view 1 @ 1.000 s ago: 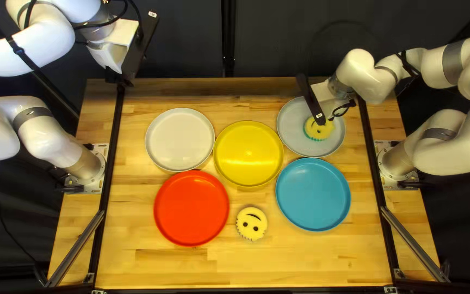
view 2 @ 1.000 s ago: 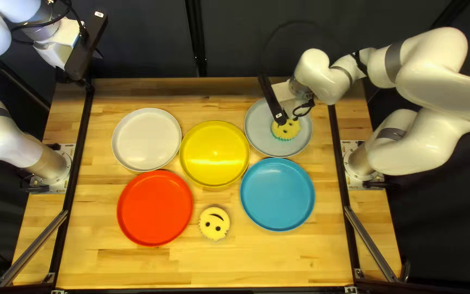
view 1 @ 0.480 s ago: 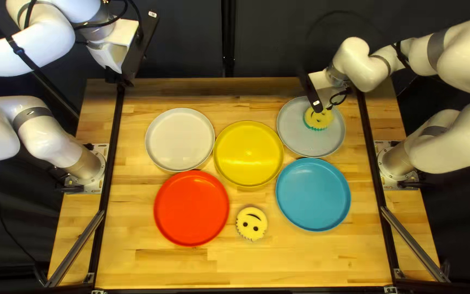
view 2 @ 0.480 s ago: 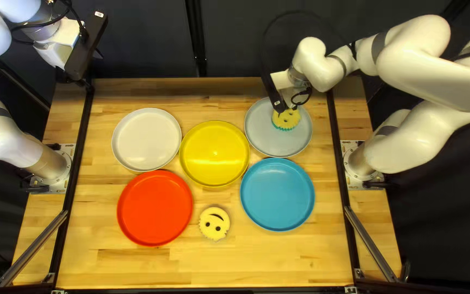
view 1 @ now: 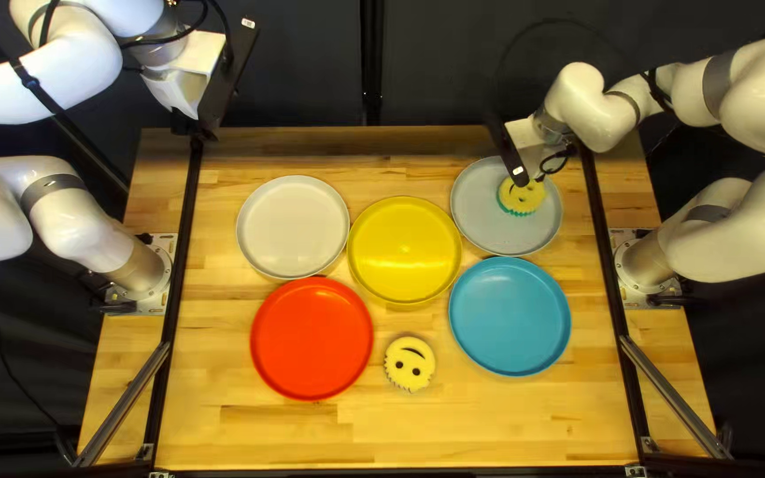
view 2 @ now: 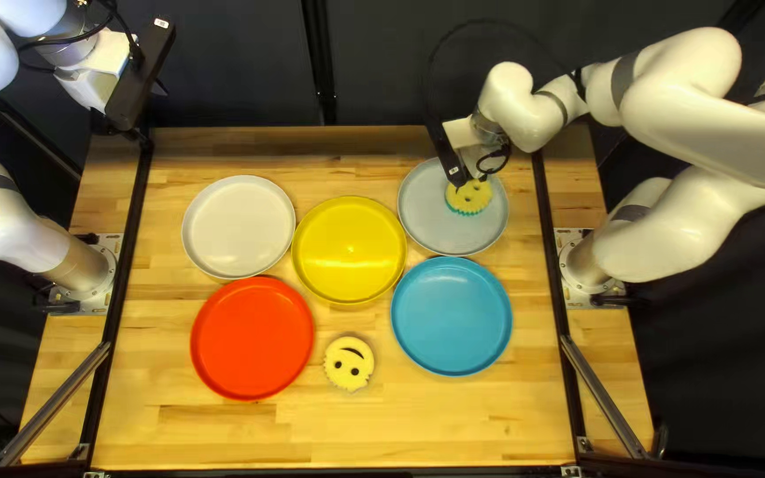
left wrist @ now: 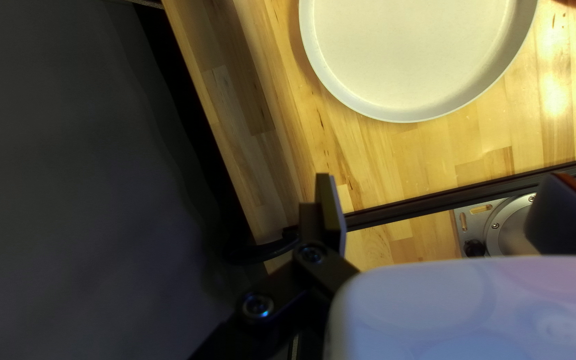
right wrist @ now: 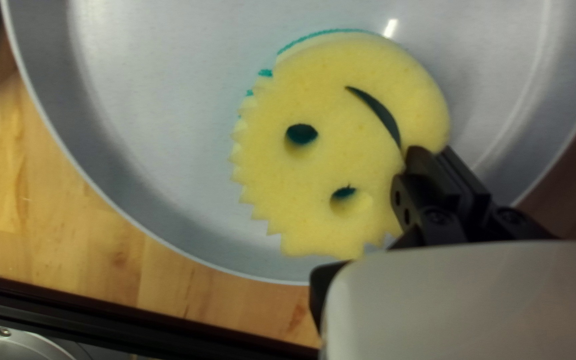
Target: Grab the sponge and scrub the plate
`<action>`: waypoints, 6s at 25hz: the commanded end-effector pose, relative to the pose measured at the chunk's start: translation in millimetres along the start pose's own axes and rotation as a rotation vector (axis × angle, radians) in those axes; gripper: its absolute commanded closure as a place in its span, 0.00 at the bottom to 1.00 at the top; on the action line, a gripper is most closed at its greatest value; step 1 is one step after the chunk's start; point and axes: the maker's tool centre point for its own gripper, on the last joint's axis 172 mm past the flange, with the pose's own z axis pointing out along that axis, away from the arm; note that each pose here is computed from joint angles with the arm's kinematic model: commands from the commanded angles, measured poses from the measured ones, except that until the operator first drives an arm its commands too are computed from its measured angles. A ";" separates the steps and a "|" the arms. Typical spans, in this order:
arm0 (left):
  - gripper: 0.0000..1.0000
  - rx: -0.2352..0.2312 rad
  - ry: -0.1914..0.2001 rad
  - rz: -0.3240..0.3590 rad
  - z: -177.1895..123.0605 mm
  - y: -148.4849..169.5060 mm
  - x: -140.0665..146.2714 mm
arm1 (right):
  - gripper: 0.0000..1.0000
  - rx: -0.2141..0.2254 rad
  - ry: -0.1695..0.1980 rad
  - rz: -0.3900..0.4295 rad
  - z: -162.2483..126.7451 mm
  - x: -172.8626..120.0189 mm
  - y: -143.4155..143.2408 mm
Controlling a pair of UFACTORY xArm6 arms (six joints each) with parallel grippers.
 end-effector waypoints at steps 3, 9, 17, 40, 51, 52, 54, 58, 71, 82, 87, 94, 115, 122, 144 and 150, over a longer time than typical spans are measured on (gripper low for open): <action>0.00 0.000 0.000 0.000 0.0 0.0 0.0 | 1.00 -0.004 -0.003 -0.005 -0.2 -5.0 2.4; 0.00 0.000 0.000 0.000 0.0 0.0 0.0 | 1.00 0.007 0.006 0.000 2.4 -0.8 43.5; 0.00 0.000 0.000 0.000 0.0 0.0 0.0 | 1.00 0.016 0.012 0.004 0.0 7.6 64.3; 0.00 0.000 0.000 0.000 0.0 0.0 0.0 | 1.00 0.003 0.032 -0.053 3.4 63.8 66.5; 0.00 0.000 0.000 0.000 0.0 0.0 0.0 | 1.00 0.006 0.019 -0.032 2.0 19.4 50.9; 0.00 0.000 0.000 0.000 0.0 0.0 0.0 | 1.00 0.007 0.016 -0.029 2.0 14.8 48.0; 0.00 0.000 0.000 0.000 0.0 0.0 0.0 | 1.00 0.010 0.008 -0.023 2.1 6.5 42.6; 0.00 0.000 0.000 0.000 0.0 0.0 0.0 | 1.00 0.013 -0.005 -0.014 0.5 -4.3 34.2; 0.00 0.000 0.000 0.000 0.0 0.0 0.0 | 1.00 -0.020 0.028 -0.056 -2.4 61.8 31.3; 0.00 0.000 0.000 0.000 0.0 0.0 0.0 | 1.00 -0.025 0.051 -0.106 4.8 86.2 31.9; 0.00 0.000 0.000 0.000 0.0 0.0 0.0 | 1.00 -0.021 0.039 -0.090 1.7 64.6 22.2; 0.00 0.000 0.000 0.000 0.0 0.0 0.0 | 1.00 -0.007 -0.006 -0.065 0.9 25.0 2.5; 0.00 0.000 0.000 0.000 0.0 0.0 0.0 | 1.00 -0.024 0.022 -0.108 1.1 97.2 28.4; 0.00 0.000 0.000 0.000 0.0 0.0 0.0 | 1.00 -0.024 0.020 -0.131 7.7 89.2 2.1; 0.00 0.000 0.000 0.000 0.0 0.0 0.0 | 1.00 -0.017 -0.042 -0.063 2.8 32.0 -13.3; 0.00 0.000 0.000 0.000 0.0 0.0 0.0 | 1.00 -0.026 -0.031 -0.084 3.1 58.7 -2.3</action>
